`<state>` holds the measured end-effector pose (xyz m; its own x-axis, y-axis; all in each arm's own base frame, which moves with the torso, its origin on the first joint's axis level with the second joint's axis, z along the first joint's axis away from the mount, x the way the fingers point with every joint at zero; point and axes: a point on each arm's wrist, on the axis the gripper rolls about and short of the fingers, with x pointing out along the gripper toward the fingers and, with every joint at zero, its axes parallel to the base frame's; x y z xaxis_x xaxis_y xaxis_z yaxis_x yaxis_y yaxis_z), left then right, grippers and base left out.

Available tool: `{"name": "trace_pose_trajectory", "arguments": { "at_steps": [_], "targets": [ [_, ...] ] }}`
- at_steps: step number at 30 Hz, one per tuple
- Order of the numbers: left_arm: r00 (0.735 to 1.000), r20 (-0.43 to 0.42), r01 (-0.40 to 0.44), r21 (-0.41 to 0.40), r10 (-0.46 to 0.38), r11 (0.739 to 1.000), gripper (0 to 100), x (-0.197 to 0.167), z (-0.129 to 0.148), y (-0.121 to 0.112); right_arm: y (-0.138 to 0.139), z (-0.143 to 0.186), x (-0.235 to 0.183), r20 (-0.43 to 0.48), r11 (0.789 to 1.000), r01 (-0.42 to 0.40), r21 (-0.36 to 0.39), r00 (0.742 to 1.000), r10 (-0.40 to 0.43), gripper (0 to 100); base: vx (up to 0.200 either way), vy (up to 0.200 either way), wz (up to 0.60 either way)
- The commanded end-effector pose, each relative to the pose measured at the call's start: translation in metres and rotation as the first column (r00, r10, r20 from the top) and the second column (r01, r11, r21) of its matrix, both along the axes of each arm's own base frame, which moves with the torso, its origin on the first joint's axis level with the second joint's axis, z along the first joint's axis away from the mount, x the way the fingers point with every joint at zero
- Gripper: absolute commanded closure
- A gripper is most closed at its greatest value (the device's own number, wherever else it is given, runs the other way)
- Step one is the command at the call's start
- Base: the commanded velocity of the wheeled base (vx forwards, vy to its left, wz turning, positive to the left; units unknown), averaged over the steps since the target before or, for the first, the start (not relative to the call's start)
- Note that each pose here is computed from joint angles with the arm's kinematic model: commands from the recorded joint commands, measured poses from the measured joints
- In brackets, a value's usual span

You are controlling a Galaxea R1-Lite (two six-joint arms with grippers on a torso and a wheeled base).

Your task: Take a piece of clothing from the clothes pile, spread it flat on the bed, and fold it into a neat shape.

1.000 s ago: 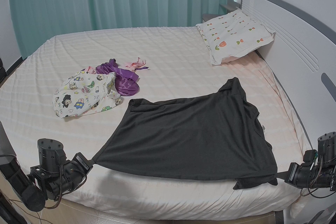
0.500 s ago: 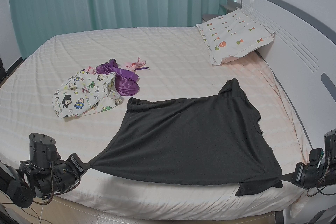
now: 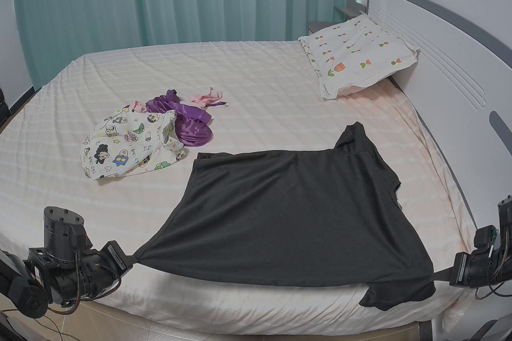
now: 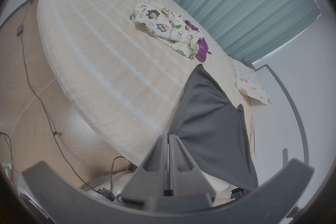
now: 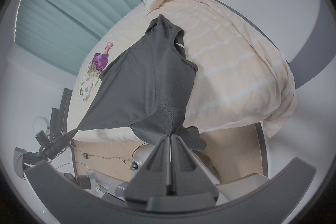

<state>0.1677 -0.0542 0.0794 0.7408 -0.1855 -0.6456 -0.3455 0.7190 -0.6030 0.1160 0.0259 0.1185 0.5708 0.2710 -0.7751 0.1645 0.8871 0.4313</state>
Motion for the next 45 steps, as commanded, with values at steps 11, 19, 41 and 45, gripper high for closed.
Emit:
{"name": "trace_pose_trajectory", "arguments": {
  "at_steps": [11, 19, 41, 45],
  "targets": [
    [0.987, -0.15, 0.069, 0.066, -0.059, 0.995, 0, -0.006, -0.025, -0.006, 0.002, -0.041, 0.025, -0.21, 0.996, -0.062, -0.071, 0.977, 0.045, 100, 0.0, 0.0, 0.0],
    [0.988, -0.145, 0.068, 0.065, -0.058, 0.996, 0, -0.003, -0.025, -0.008, 0.002, -0.039, 0.037, -0.157, 0.998, -0.038, -0.059, 0.987, 0.029, 0, 0.0, 0.0, 0.0],
    [0.997, -0.053, 0.055, -0.019, -0.056, 0.998, 0, 0.007, -0.02, -0.01, -0.037, -0.084, 0.184, 0.058, 0.934, 0.345, 0.096, 0.934, -0.351, 0, 0.0, 0.0, 0.0],
    [0.996, -0.06, 0.059, -0.032, -0.061, 0.998, 0, 0.008, -0.02, -0.009, -0.044, -0.093, 0.209, 0.049, 0.886, 0.432, 0.167, 0.894, -0.445, 0, 0.0, 0.0, 0.0]
  ]
}}
